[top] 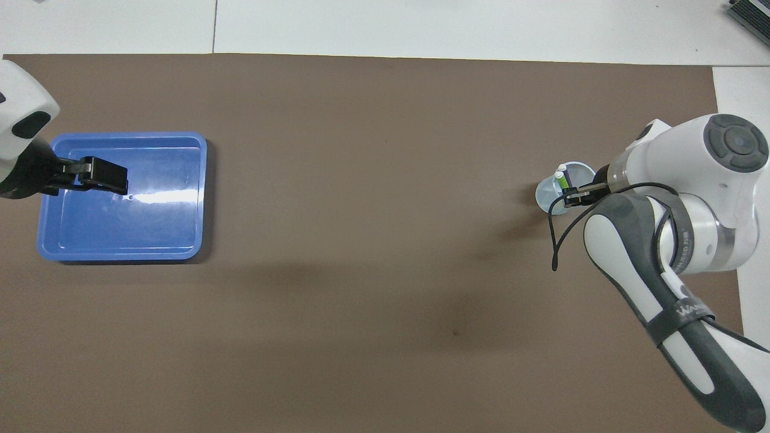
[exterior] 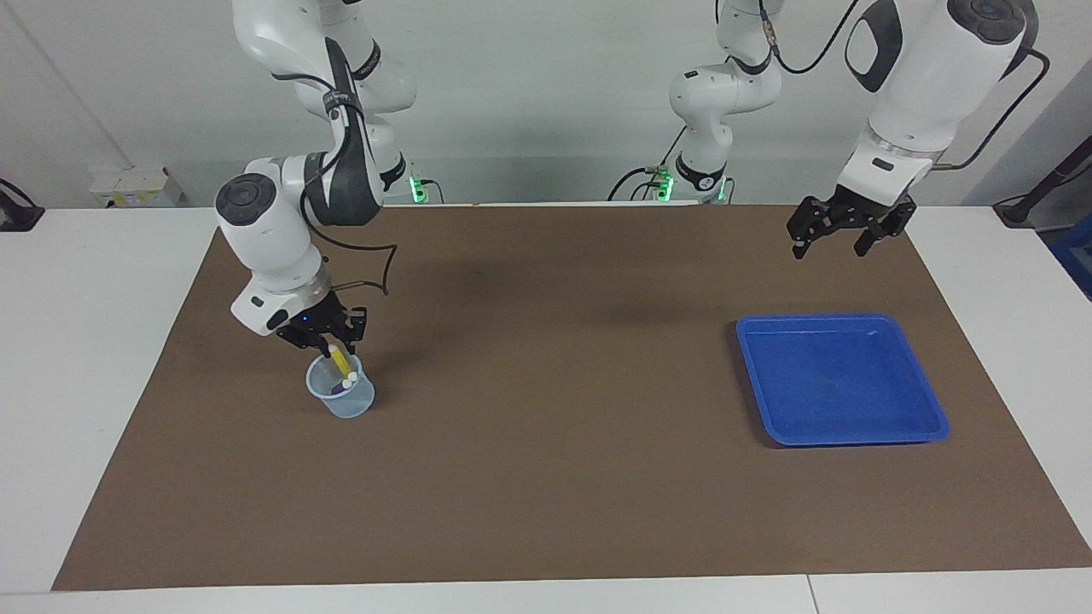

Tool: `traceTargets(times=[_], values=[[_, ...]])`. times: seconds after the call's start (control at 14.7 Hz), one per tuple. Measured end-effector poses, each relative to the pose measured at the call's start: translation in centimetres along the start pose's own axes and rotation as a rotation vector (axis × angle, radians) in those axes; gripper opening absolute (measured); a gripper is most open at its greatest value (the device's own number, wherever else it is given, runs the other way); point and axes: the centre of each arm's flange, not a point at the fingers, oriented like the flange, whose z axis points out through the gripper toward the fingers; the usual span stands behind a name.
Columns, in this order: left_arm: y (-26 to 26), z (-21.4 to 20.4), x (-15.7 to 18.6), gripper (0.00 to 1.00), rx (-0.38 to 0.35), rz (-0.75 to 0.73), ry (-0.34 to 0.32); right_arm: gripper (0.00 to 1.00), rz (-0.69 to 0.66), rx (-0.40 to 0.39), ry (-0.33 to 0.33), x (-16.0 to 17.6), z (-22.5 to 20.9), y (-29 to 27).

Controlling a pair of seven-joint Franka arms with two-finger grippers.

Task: Right arm passes pens to left for tray arrangement
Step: 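Close the right gripper on the yellow pen in the cup, then lift the yellow pen out of the cup with the right gripper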

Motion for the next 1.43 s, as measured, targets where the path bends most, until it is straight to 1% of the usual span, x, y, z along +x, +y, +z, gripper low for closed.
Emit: traceTargets(times=[0.81,0.95,1.02,1.09,1.15,1.22,1.43], values=[[0.00,0.00,0.00,1.00,0.000,0.000,0.000,0.34,-0.001,0.000,0.006,0.11,-0.17,-0.05],[0.00,0.00,0.00,1.00,0.000,0.000,0.000,0.32,-0.001,0.000,0.006,0.11,-0.18,-0.05],[0.00,0.00,0.00,1.00,0.000,0.000,0.000,0.30,-0.001,0.000,0.006,0.11,-0.18,-0.05],[-0.01,0.00,0.00,1.00,0.000,0.000,0.000,0.30,-0.001,0.000,0.007,0.11,-0.18,-0.05],[-0.01,0.00,0.00,1.00,0.000,0.000,0.000,0.26,-0.001,0.000,0.007,0.12,-0.18,-0.05],[-0.01,0.00,0.00,1.00,0.000,0.000,0.000,0.25,-0.001,0.000,0.007,0.12,-0.19,-0.05],[-0.04,0.00,0.00,1.00,0.000,-0.001,0.000,0.22,-0.001,0.000,0.007,0.12,-0.20,-0.02]])
